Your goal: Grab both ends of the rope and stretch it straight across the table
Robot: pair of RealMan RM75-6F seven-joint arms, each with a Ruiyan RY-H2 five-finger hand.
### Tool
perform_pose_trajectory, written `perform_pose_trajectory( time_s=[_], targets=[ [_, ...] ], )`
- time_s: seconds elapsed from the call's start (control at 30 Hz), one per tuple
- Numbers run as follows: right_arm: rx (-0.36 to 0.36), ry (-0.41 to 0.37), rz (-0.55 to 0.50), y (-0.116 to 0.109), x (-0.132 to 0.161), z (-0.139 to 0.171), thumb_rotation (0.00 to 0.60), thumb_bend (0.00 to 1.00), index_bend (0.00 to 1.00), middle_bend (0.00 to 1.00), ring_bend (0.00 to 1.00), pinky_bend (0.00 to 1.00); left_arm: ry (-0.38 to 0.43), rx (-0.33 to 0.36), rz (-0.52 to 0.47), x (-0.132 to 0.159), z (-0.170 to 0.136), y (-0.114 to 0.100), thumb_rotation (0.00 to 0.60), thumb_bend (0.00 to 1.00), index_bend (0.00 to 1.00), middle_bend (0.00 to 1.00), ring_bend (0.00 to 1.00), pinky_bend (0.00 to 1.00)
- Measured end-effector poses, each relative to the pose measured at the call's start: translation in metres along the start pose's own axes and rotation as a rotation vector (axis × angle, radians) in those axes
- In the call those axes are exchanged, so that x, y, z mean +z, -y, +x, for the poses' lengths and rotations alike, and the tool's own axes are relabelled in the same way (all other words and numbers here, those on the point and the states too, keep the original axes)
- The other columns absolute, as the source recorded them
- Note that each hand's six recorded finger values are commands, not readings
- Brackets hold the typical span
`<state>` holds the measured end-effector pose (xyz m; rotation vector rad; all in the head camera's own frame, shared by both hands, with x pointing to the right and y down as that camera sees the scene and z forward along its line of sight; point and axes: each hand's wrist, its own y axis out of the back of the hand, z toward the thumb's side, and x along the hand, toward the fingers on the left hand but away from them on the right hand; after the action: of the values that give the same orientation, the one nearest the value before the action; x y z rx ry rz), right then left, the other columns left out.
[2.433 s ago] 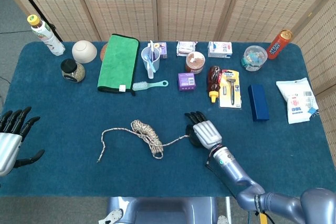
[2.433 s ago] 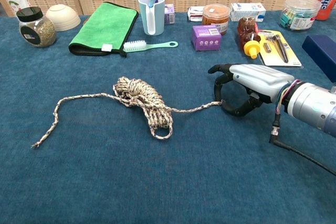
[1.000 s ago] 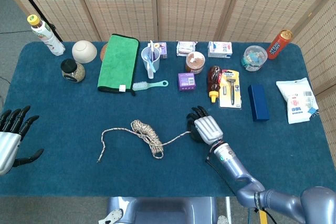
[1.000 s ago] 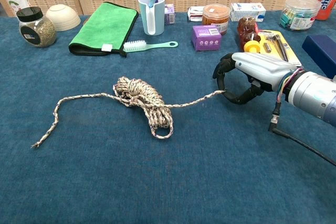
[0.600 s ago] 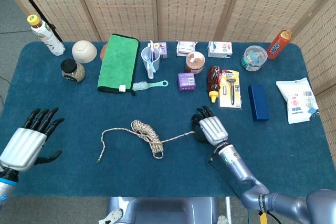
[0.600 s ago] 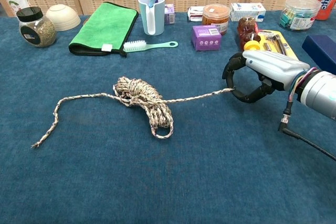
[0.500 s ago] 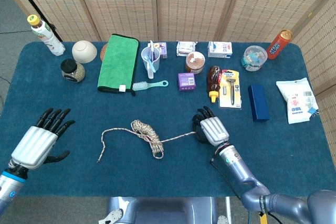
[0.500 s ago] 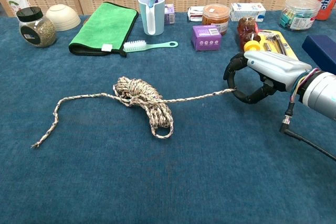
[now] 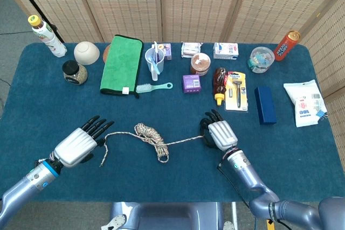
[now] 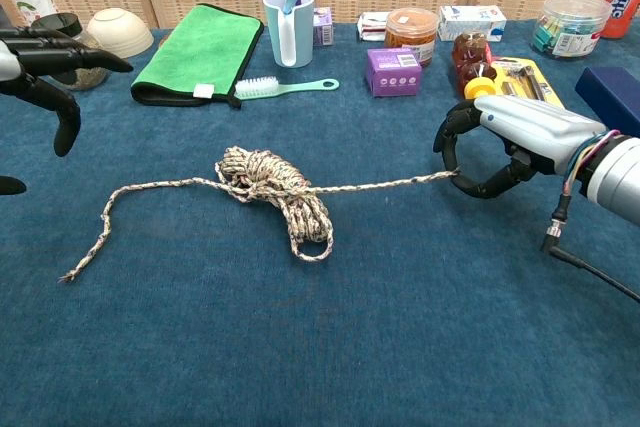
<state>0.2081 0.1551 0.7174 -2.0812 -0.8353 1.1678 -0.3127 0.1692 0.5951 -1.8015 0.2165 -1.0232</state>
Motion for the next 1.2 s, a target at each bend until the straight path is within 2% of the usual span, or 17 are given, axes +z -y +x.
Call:
perform_pose_trajectory(
  time_s=[0.13,0.4,0.8,1.2],
  targets=[
    [0.004,0.003,0.001,0.001,-0.001,0.000,0.600,0.44,0.73,0.32,0.13,0.00,0.039,-0.021,-0.002,0.006,0.013,0.016,0.600,0.19,0.52,0.00,0.00,0.00],
    [0.005,0.010,-0.001,0.003,-0.004,-0.001,0.600,0.44,0.74,0.33,0.13,0.00,0.067,-0.081,-0.011,0.009,0.025,0.039,0.600,0.19,0.54,0.00,0.00,0.00],
    [0.010,0.012,-0.008,0.007,-0.006,-0.003,0.600,0.44,0.74,0.34,0.14,0.00,0.040,-0.142,0.005,-0.002,0.025,0.057,0.600,0.19,0.54,0.00,0.00,0.00],
    [0.016,0.018,-0.009,0.010,-0.009,-0.003,0.600,0.44,0.74,0.34,0.14,0.00,0.019,-0.167,0.005,-0.005,0.034,0.075,0.600,0.19,0.54,0.00,0.00,0.00]
  ],
)
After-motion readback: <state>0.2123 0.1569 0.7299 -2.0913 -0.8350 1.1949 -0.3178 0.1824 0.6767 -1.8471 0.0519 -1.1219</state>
